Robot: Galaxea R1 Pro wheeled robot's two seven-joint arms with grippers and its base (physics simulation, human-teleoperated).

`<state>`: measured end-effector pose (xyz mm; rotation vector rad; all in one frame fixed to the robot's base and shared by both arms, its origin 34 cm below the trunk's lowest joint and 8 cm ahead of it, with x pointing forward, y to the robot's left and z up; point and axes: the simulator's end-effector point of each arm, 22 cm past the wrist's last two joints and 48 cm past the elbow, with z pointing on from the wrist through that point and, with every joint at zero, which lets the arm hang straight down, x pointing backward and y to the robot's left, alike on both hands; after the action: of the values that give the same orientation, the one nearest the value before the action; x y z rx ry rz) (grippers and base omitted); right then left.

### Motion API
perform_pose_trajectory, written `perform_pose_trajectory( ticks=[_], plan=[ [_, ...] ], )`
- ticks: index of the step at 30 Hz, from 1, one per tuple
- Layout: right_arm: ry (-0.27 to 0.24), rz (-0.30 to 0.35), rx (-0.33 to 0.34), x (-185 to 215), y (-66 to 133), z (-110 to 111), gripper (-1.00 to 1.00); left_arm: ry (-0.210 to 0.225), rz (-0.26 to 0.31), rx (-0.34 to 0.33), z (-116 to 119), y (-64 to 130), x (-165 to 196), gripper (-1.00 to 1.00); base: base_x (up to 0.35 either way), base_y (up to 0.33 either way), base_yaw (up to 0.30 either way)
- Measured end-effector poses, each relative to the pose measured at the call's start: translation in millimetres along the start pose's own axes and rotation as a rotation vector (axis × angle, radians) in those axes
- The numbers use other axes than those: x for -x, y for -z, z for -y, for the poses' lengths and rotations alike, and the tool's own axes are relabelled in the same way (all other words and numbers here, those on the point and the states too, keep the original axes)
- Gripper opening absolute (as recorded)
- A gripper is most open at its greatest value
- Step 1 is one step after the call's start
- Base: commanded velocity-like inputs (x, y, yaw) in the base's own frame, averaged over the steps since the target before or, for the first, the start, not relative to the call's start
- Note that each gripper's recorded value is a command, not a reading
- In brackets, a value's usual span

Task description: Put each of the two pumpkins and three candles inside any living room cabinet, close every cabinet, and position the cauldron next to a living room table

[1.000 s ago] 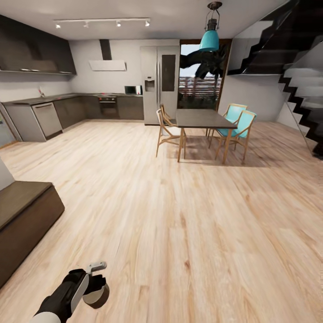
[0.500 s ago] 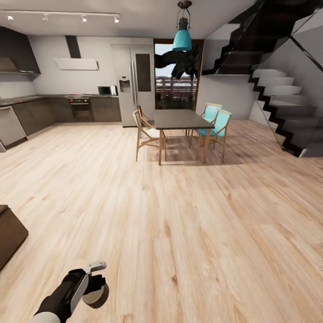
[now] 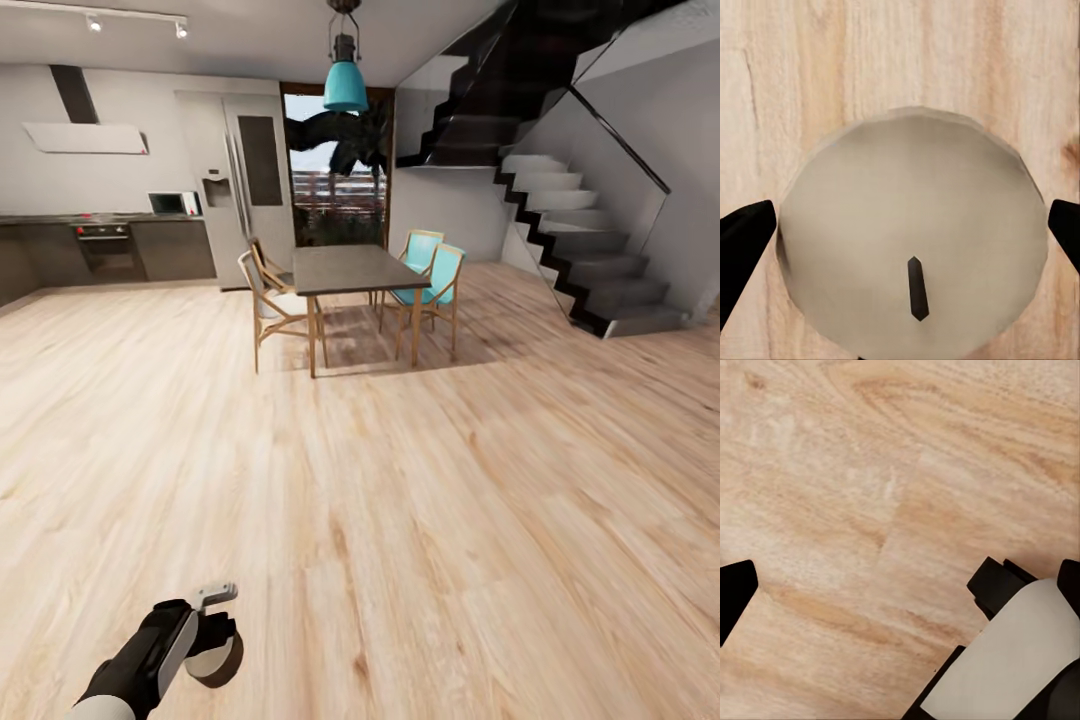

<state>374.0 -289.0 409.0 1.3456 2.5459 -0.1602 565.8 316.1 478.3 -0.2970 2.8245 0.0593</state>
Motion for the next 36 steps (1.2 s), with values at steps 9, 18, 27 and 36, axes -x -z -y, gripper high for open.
perform_pose_trajectory(
  ticks=[9,18,27,36],
  plan=[
    [-0.003,0.001,0.000,0.8,-0.1,0.2,1.00,-0.001,0.000,0.003,-1.6,0.0,0.3,-1.00,0.293,0.000,-0.287],
    [-0.001,0.002,0.001,0.7,-0.1,-0.1,1.00,0.000,0.000,0.000,0.0,0.0,0.0,-1.00,0.280,0.000,-0.287],
    [0.001,0.003,0.001,0.6,0.0,-0.2,1.00,0.001,0.000,-0.001,0.5,0.0,-0.1,-1.00,0.246,0.000,-0.287],
    [0.002,0.003,0.000,0.6,0.0,0.0,1.00,0.000,0.000,-0.001,0.6,0.0,-0.1,-1.00,0.183,0.000,-0.287]
  ],
)
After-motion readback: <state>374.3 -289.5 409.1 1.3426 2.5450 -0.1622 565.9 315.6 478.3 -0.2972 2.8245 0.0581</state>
